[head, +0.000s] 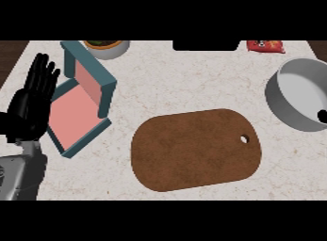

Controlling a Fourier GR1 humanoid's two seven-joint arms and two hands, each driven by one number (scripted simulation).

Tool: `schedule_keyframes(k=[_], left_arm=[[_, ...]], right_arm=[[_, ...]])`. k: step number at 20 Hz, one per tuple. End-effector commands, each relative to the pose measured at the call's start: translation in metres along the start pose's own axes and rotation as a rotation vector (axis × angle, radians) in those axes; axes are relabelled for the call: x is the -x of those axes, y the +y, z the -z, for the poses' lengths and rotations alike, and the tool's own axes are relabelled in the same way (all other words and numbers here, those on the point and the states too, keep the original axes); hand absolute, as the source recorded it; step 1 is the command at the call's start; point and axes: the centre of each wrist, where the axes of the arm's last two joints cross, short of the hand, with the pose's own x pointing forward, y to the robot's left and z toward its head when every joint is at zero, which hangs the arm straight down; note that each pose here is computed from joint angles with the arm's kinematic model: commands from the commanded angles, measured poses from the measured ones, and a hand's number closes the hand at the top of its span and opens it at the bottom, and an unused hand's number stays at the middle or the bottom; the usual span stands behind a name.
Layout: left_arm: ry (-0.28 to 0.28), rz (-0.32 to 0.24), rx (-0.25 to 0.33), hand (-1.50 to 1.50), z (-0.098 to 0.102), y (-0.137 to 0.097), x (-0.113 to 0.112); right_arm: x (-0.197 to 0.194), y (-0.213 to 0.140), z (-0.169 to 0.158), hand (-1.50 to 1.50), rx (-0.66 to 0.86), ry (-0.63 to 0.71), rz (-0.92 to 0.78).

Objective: Pick the bell pepper from the cutting board and place it in the pot

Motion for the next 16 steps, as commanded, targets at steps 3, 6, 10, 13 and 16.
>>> schedule_keyframes(k=[3, 6, 10, 13, 16], left_arm=[[-0.001, -0.005, 0.011, 0.0, 0.008, 0.0, 0.007], [-0.001, -0.018, 0.006, 0.0, 0.008, -0.025, 0.016], [-0.006, -0.016, -0.002, 0.0, 0.001, 0.006, 0.006], [0.004, -0.007, 0.019, 0.0, -0.005, -0.003, -0.004], [0.005, 0.001, -0.001, 0.0, 0.004, 0.003, -0.005]], right_arm=[[0.011, 0.013, 0.007, -1.5, -0.075, -0.116, 0.072], [0.005, 0.016, -0.002, -1.5, 0.001, -0.184, 0.183], [-0.007, 0.002, -0.009, -1.5, 0.063, -0.129, 0.395], [-0.022, -0.026, 0.012, -1.5, 0.108, -0.064, 0.509], [0.017, -0.023, 0.003, -1.5, 0.145, -0.025, 0.605]])
